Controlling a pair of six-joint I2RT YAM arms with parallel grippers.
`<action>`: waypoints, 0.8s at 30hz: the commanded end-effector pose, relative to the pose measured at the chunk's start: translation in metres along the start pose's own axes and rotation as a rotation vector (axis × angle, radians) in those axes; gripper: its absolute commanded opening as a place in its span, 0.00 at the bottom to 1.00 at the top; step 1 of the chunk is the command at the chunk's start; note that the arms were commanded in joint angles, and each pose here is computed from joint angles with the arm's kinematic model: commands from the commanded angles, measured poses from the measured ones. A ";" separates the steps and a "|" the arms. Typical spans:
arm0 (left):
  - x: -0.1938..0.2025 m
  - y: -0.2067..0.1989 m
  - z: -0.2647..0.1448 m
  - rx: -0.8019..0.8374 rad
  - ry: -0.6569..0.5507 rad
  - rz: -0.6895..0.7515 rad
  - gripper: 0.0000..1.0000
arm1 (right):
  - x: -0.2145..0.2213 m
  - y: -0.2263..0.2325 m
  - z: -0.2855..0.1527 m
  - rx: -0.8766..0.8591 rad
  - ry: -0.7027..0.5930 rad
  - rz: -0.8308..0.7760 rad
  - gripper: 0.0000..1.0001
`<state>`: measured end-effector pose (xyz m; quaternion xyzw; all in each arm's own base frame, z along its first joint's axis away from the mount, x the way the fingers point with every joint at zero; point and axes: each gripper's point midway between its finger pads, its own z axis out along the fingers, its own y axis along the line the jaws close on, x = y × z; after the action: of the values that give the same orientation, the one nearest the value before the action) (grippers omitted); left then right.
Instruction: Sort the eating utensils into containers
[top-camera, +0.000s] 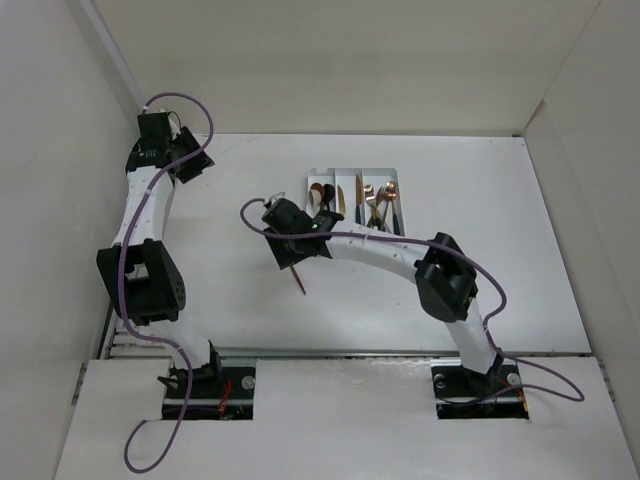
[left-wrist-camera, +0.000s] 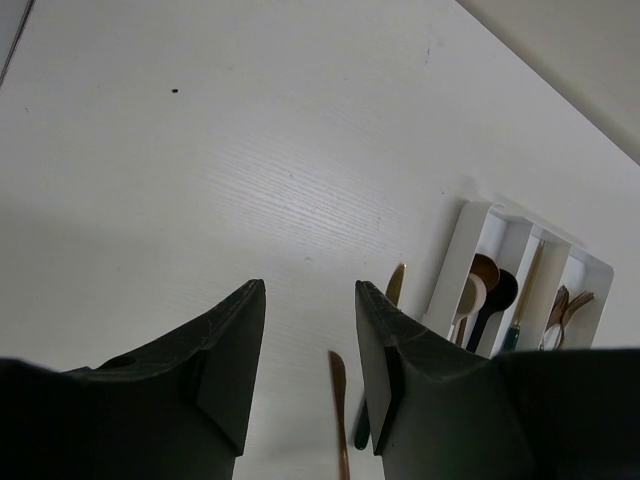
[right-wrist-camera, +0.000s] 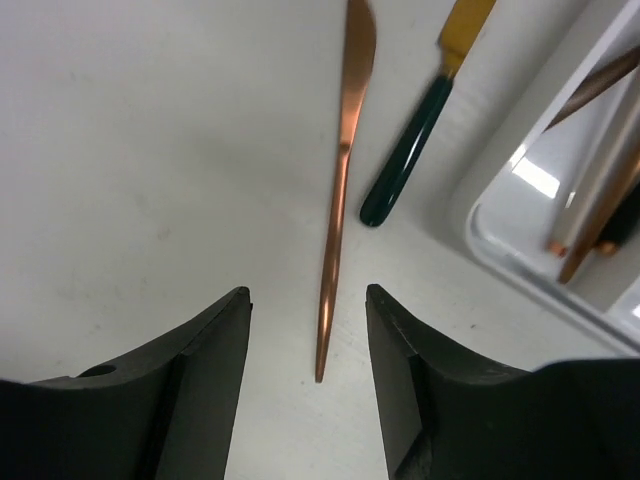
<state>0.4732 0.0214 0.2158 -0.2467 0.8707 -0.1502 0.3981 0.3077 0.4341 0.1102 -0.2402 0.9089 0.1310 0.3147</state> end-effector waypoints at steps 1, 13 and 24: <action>-0.019 -0.016 -0.020 0.061 -0.069 0.007 0.38 | 0.011 -0.009 -0.001 0.021 0.045 0.044 0.55; -0.016 -0.020 -0.026 0.086 -0.074 0.002 0.42 | 0.064 -0.004 0.037 0.065 0.180 0.006 0.54; -0.015 -0.020 -0.028 0.086 -0.074 -0.007 0.42 | 0.080 -0.005 0.072 0.098 0.224 -0.018 0.25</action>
<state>0.4712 0.0147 0.2267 -0.2437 0.8620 -0.1710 0.4102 0.2990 0.4333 0.0274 -0.2414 0.9356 0.0723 0.2473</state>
